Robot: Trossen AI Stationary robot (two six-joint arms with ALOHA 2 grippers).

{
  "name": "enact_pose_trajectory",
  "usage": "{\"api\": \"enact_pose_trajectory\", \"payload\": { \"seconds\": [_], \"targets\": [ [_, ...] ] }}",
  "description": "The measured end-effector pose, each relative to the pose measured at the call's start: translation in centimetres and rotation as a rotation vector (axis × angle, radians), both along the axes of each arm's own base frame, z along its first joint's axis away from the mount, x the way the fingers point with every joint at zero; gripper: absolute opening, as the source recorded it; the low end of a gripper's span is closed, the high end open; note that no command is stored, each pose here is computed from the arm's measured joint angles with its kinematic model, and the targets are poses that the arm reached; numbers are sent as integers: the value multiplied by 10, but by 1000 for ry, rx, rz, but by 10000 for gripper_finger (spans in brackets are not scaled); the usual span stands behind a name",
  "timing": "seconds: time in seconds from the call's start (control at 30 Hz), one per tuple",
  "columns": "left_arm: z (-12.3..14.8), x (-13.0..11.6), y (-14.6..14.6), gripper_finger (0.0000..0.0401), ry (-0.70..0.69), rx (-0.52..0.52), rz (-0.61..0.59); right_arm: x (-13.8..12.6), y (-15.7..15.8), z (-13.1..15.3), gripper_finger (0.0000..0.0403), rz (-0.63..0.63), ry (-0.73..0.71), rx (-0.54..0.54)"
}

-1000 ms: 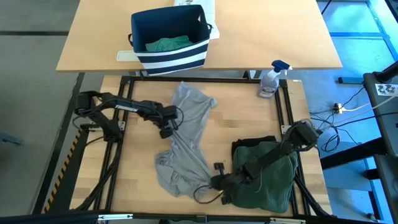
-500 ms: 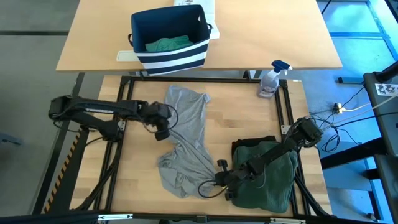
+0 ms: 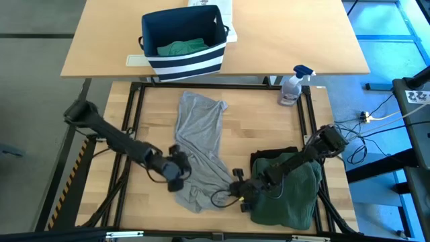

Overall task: Fold Laundry from Bin
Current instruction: Fold the gray shirt

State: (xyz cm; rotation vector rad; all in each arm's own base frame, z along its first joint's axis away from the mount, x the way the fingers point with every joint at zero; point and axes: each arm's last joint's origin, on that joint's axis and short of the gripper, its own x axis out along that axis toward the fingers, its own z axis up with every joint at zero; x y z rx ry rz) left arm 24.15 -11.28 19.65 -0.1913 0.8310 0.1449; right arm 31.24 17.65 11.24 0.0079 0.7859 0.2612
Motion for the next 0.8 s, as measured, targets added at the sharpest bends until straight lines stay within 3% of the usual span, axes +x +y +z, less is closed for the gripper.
{"api": "enact_pose_trajectory", "payload": {
  "seconds": [0.17, 0.37, 0.57, 0.8],
  "targets": [
    [-29, 13, -18, 37, 31, -41, -21, 1, -3, 0, 19, 1, -1, -8],
    [-61, 14, -29, 37, 182, -136, -8, 2, -3, 0, 20, 5, 1, -9],
    [-63, -4, -57, 37, 280, -283, -92, 2, -3, 0, 21, 5, 2, -9],
    [-61, -35, -92, 37, 393, -421, -102, 1, -4, -1, 21, 3, 20, -18]
  ]
}}
